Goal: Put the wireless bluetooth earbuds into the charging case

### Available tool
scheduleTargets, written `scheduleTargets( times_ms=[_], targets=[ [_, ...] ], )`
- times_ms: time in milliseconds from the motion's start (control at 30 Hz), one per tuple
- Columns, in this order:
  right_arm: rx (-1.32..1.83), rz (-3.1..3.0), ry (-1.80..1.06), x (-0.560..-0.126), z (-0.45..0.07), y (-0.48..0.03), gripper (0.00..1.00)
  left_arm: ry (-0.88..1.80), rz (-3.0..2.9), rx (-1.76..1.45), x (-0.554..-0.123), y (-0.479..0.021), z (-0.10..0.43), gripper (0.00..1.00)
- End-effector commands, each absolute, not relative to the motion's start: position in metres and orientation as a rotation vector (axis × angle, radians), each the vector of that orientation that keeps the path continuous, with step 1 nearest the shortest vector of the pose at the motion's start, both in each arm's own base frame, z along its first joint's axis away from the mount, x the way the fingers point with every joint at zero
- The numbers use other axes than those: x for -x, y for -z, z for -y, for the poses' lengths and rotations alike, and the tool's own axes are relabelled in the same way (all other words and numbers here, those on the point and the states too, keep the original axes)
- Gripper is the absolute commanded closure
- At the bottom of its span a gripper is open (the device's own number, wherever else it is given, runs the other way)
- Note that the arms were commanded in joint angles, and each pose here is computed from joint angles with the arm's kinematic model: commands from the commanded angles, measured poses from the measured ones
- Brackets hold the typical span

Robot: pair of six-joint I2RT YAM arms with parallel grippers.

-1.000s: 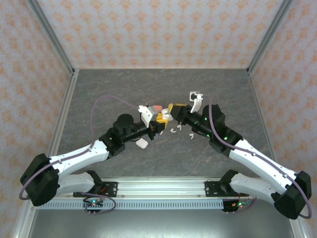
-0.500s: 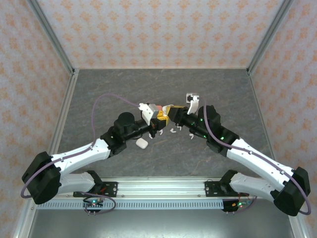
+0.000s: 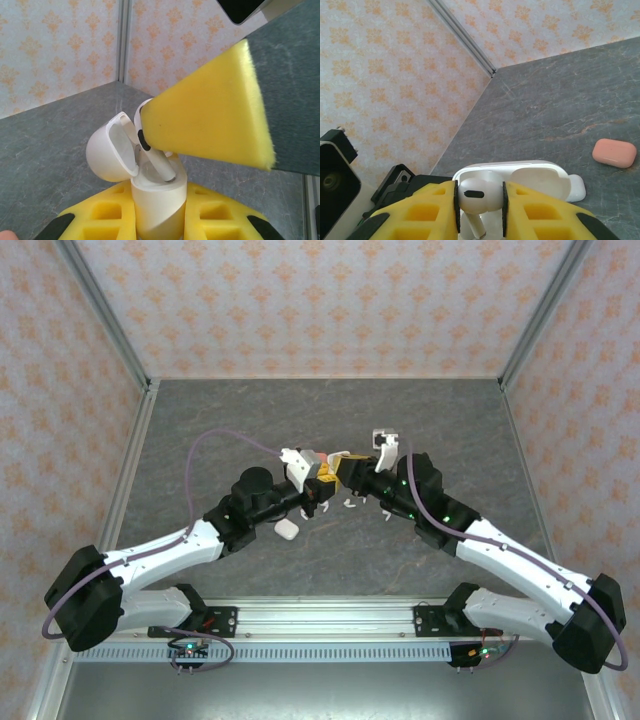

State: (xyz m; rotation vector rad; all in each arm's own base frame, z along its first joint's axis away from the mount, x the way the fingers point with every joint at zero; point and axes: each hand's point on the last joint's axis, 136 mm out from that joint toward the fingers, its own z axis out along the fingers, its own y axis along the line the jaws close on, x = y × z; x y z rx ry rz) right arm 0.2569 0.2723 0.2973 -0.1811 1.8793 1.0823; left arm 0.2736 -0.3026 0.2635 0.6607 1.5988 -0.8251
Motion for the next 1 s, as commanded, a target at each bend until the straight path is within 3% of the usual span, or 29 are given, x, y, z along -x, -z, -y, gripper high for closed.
scheduleTargets(
  times_ms=[0, 967],
  targets=[
    [0.255, -1.858, -1.147, -0.246, -0.287, -0.306, 0.74, 0.835, -1.514, -0.616, -0.275, -0.292, 0.302, 1.00],
    [0.260, -1.993, -1.068, -0.237, -0.276, -0.273, 0.74, 0.780, -1.503, -0.565, -0.271, -0.295, 0.283, 1.00]
  ],
)
